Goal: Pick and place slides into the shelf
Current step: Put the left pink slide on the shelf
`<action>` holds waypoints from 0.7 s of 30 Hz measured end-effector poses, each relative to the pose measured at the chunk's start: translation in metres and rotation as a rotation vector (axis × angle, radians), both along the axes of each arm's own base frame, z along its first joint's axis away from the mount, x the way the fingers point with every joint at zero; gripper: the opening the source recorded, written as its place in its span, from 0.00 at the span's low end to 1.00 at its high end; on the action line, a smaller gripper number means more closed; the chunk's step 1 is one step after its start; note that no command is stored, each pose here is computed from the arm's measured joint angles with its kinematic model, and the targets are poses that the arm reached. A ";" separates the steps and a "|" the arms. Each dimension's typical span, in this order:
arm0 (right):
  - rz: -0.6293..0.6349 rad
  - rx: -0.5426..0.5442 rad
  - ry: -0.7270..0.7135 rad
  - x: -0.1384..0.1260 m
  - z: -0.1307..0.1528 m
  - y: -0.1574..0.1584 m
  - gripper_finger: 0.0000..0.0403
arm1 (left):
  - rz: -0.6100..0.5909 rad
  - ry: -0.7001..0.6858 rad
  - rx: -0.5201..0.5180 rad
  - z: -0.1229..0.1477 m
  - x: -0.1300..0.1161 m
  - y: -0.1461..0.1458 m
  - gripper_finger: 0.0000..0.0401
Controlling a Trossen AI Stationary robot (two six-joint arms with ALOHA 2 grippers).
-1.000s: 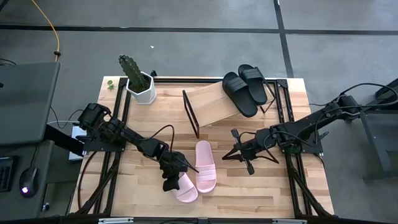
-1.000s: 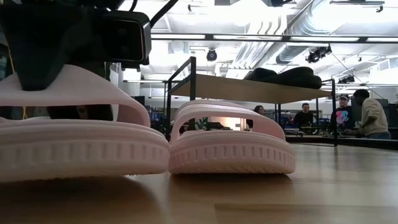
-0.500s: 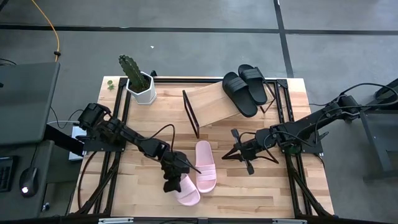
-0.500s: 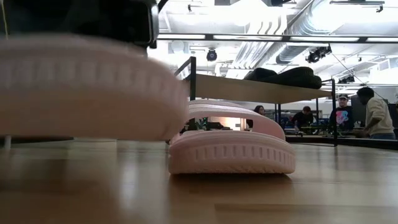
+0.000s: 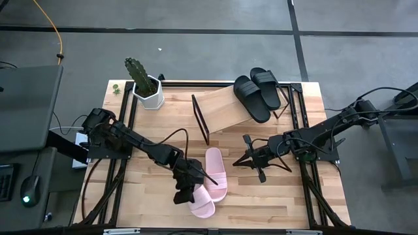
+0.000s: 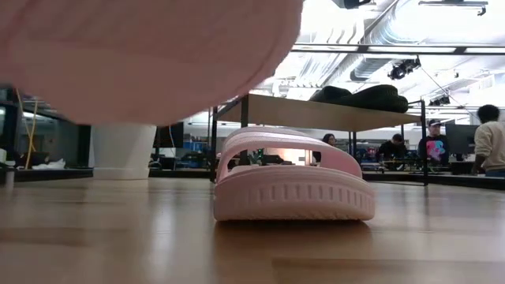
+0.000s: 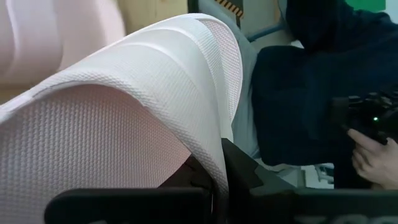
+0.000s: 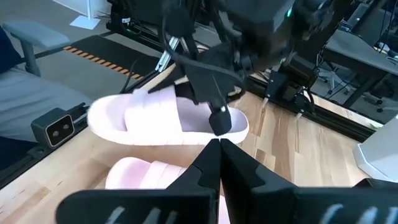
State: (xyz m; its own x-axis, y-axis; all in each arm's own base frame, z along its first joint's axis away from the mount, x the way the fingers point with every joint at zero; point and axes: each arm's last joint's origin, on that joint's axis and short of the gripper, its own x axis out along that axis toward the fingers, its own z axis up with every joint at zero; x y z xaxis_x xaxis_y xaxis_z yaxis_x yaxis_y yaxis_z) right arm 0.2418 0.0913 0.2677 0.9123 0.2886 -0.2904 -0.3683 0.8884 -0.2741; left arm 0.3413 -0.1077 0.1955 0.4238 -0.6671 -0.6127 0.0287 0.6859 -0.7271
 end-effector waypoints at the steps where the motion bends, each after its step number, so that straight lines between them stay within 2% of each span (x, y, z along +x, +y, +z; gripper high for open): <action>1: -0.001 -0.003 0.001 0.000 0.000 0.000 0.00 | 0.000 -0.008 0.005 0.004 0.002 0.000 0.01; 8: 0.007 -0.055 0.003 0.000 -0.002 0.000 0.00 | -0.030 -0.102 0.022 0.037 0.015 -0.004 0.00; 12: -0.014 -0.071 -0.001 -0.001 -0.002 0.000 0.00 | -0.032 -0.115 0.075 0.054 0.019 -0.002 0.00; 16: -0.032 -0.144 -0.024 -0.004 -0.001 0.006 0.00 | -0.017 -0.117 0.114 0.067 0.023 0.004 0.00; 21: -0.098 -0.220 0.012 -0.008 0.011 0.016 0.00 | 0.005 -0.151 0.110 0.080 0.029 0.015 0.00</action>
